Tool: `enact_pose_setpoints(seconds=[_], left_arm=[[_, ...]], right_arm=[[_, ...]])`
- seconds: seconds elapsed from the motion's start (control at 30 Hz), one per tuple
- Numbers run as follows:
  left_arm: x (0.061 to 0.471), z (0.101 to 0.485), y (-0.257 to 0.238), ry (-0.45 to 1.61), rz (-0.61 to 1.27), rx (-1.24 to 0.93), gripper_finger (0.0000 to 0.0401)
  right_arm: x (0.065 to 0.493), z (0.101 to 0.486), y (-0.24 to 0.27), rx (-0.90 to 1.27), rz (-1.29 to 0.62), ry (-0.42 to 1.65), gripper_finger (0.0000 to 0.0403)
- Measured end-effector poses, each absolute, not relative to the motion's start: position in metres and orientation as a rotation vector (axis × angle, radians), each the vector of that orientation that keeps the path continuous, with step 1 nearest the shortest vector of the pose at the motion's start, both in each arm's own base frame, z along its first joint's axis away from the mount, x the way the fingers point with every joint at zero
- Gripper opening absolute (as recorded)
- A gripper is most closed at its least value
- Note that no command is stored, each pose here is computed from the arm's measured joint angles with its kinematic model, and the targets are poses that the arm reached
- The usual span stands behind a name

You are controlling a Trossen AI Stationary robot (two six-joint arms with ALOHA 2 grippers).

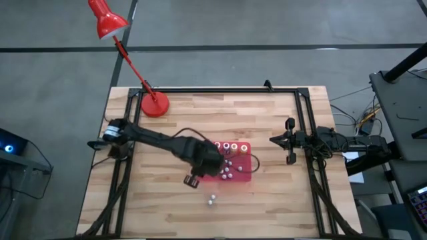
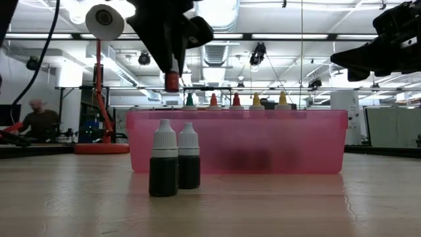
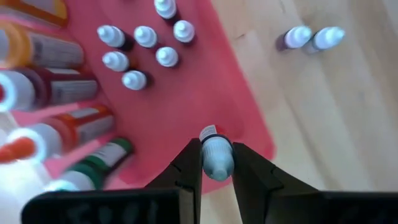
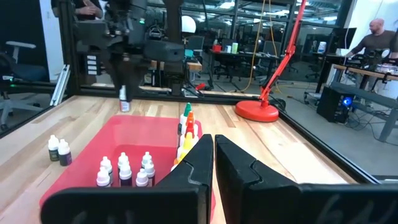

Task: Pick & Place food coloring
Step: Put the small red food coloring bottle into the container

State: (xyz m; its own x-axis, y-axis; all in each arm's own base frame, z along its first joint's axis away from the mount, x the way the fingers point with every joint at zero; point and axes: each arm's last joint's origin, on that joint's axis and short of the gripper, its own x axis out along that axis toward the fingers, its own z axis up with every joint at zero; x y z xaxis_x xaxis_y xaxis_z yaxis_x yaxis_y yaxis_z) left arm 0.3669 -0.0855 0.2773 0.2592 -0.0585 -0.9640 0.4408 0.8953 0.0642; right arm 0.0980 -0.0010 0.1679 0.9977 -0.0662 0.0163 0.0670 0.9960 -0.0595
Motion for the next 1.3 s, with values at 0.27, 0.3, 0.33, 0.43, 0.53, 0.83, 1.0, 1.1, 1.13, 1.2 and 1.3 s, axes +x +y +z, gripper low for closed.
enact_pose_setpoints(seconds=[0.27, 0.3, 0.33, 0.43, 0.53, 0.83, 1.0, 1.1, 1.13, 1.2, 1.3], left_arm=[[0.374, 0.276, -0.056, 1.245, -0.421, 0.444, 0.0044], [0.375, 0.275, -0.055, 1.238, -0.445, 0.462, 0.0044], [0.375, 0.274, -0.054, 1.232, -0.471, 0.479, 0.0044], [0.375, 0.272, -0.053, 1.212, -0.556, 0.554, 0.0044], [0.377, 0.269, -0.054, 1.177, -0.633, 0.652, 0.0044], [0.389, 0.25, -0.049, 1.126, -0.803, 0.872, 0.0044], [0.394, 0.237, -0.049, 1.081, -0.907, 1.003, 0.0044], [0.399, 0.227, -0.048, 1.07, -0.937, 1.037, 0.0044], [0.402, 0.225, -0.048, 1.061, -0.935, 1.043, 0.0044], [0.405, 0.22, -0.047, 1.053, -0.94, 1.053, 0.0044], [0.409, 0.216, -0.045, 1.034, -0.938, 1.068, 0.0044]], right_arm=[[0.098, 0.168, -0.001, -0.06, -0.066, -0.014, 0.0009], [0.098, 0.168, -0.001, -0.06, -0.067, -0.014, 0.0009], [0.098, 0.168, -0.001, -0.06, -0.067, -0.014, 0.0009], [0.098, 0.168, -0.001, -0.06, -0.066, -0.014, 0.0009], [0.098, 0.168, -0.001, -0.06, -0.067, -0.014, 0.0008], [0.098, 0.168, -0.001, -0.06, -0.066, -0.015, 0.0009], [0.098, 0.168, -0.001, -0.06, -0.067, -0.014, 0.0009], [0.098, 0.168, -0.001, -0.06, -0.067, -0.015, 0.0009], [0.098, 0.168, -0.001, -0.06, -0.067, -0.015, 0.0009], [0.098, 0.168, -0.001, -0.06, -0.067, -0.014, 0.0009], [0.098, 0.168, -0.001, -0.06, -0.067, -0.014, 0.0009]])
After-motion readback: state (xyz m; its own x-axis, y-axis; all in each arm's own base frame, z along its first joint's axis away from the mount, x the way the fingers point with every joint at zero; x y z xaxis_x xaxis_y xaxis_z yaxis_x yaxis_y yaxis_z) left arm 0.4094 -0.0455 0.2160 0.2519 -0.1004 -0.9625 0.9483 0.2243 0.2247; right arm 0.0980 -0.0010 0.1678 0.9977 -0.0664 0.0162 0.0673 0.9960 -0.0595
